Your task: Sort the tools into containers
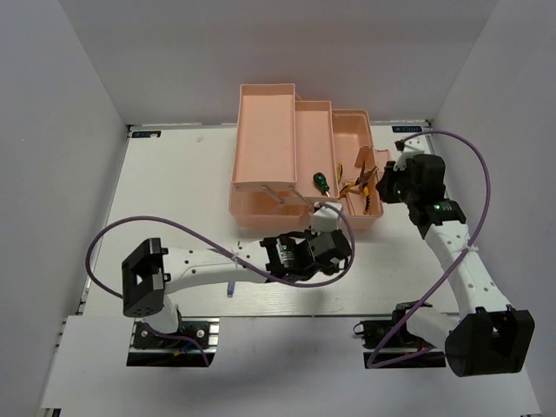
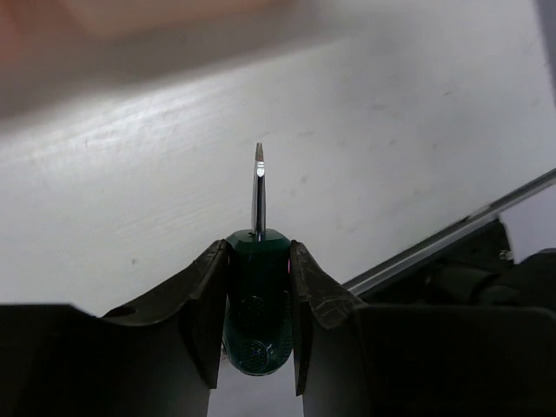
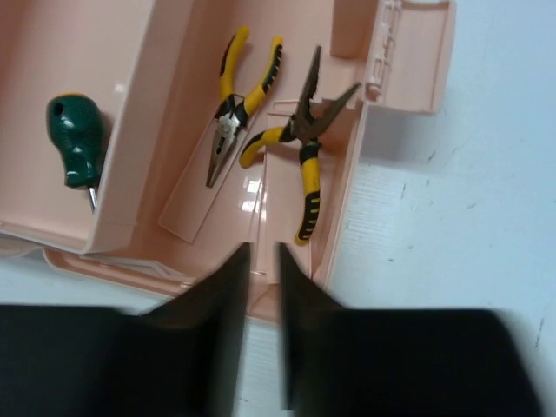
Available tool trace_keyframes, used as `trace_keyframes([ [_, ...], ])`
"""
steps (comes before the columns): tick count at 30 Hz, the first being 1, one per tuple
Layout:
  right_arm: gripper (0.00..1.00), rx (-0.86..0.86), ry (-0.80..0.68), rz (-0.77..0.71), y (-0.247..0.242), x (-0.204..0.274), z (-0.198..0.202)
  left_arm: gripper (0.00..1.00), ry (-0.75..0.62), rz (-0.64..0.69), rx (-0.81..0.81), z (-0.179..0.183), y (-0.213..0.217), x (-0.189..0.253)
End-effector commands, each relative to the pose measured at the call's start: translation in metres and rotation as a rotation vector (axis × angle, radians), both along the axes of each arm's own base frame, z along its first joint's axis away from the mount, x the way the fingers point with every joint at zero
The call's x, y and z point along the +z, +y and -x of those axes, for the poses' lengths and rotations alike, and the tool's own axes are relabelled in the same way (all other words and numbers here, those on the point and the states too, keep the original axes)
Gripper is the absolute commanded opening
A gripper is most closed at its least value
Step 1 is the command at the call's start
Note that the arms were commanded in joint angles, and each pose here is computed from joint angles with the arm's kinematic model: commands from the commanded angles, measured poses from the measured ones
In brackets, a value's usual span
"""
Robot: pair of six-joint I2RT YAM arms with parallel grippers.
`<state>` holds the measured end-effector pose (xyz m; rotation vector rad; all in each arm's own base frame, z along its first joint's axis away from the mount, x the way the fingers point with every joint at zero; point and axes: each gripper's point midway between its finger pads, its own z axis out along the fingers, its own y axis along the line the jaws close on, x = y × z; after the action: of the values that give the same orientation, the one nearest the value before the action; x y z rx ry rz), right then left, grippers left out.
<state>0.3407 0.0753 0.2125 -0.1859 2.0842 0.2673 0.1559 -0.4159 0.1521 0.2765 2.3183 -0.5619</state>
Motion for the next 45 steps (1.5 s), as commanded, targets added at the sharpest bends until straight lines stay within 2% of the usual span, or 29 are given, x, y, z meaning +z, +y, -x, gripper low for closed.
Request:
trace_keyframes([
  [1,0.14,-0.029,0.012,-0.031,-0.01,-0.008,0.011,0.01,-0.185,0.071,-0.007,-0.029,-0.003,0.079],
  [3,0.02,-0.035,0.012,-0.045,-0.014,-0.008,0.015,0.01,-0.27,0.046,0.032,-0.051,0.002,0.094],
  [7,0.02,-0.033,0.041,-0.062,-0.018,-0.021,0.024,0.01,-0.356,0.068,0.109,-0.095,-0.002,0.129],
  [13,0.0,0.062,0.052,-0.058,-0.009,-0.032,0.038,0.01,-0.432,0.021,0.195,-0.175,0.0,0.142],
  [15,0.0,0.15,0.063,-0.062,0.002,-0.04,0.047,0.01,-0.449,0.024,0.232,-0.204,0.004,0.152],
  [16,0.0,0.188,0.064,-0.058,0.005,-0.044,0.05,0.01,-0.437,-0.019,0.225,-0.216,0.0,0.134],
  [17,0.0,0.219,0.086,-0.07,0.01,-0.048,0.056,0.01,-0.442,-0.014,0.244,-0.226,0.002,0.139],
  [19,0.0,0.279,0.088,-0.064,0.015,-0.05,0.061,0.01,-0.436,-0.034,0.245,-0.248,0.006,0.131],
  [20,0.0,0.325,0.079,-0.069,0.021,-0.048,0.064,0.01,-0.413,-0.065,0.238,-0.256,0.003,0.112],
  [21,0.0,0.344,0.1,-0.079,0.023,-0.051,0.069,0.01,-0.419,-0.072,0.242,-0.262,0.005,0.115],
  [22,0.0,0.396,0.089,-0.079,0.029,-0.049,0.073,0.05,-0.417,-0.068,0.242,-0.267,0.003,0.114],
  [23,0.13,0.438,0.105,-0.108,0.036,-0.05,0.081,0.09,-0.401,-0.087,0.242,-0.273,0.006,0.107],
  [24,0.21,0.46,0.102,-0.115,0.039,-0.049,0.083,0.14,-0.404,-0.094,0.237,-0.273,0.006,0.107],
  [25,0.29,0.496,0.106,-0.133,0.044,-0.049,0.089,0.28,-0.403,-0.082,0.235,-0.276,0.007,0.11],
  [27,0.42,0.554,0.099,-0.145,0.051,-0.046,0.094,0.44,-0.398,-0.082,0.234,-0.279,0.009,0.106],
  [29,0.45,0.582,0.093,-0.139,0.053,-0.044,0.096,0.6,-0.404,-0.077,0.222,-0.278,0.009,0.112],
  [32,0.52,0.629,0.088,-0.148,0.06,-0.04,0.101,0.69,-0.414,-0.041,0.183,-0.273,0.005,0.128],
  [35,0.61,0.69,0.072,-0.145,0.068,-0.036,0.106,0.74,-0.449,0.024,0.117,-0.256,-0.004,0.163],
  [37,0.78,0.75,0.066,-0.135,0.076,-0.034,0.111,0.74,-0.48,0.08,0.079,-0.238,-0.001,0.197],
  [39,0.91,0.815,0.074,-0.14,0.086,-0.031,0.12,0.75,-0.473,0.086,0.073,-0.221,0.01,0.202],
  [41,0.91,0.906,0.099,-0.15,0.102,-0.03,0.135,0.75,-0.484,0.105,0.114,-0.196,0.052,0.215],
  [43,0.91,0.996,0.109,-0.156,0.121,-0.025,0.15,0.7,-0.515,0.126,0.18,-0.176,0.093,0.223],
  [44,0.87,1.011,0.097,-0.149,0.127,-0.024,0.149,0.66,-0.523,0.149,0.213,-0.152,0.131,0.219],
  [45,0.81,1.007,0.112,-0.138,0.131,-0.026,0.15,0.57,-0.532,0.158,0.287,-0.144,0.158,0.218],
])
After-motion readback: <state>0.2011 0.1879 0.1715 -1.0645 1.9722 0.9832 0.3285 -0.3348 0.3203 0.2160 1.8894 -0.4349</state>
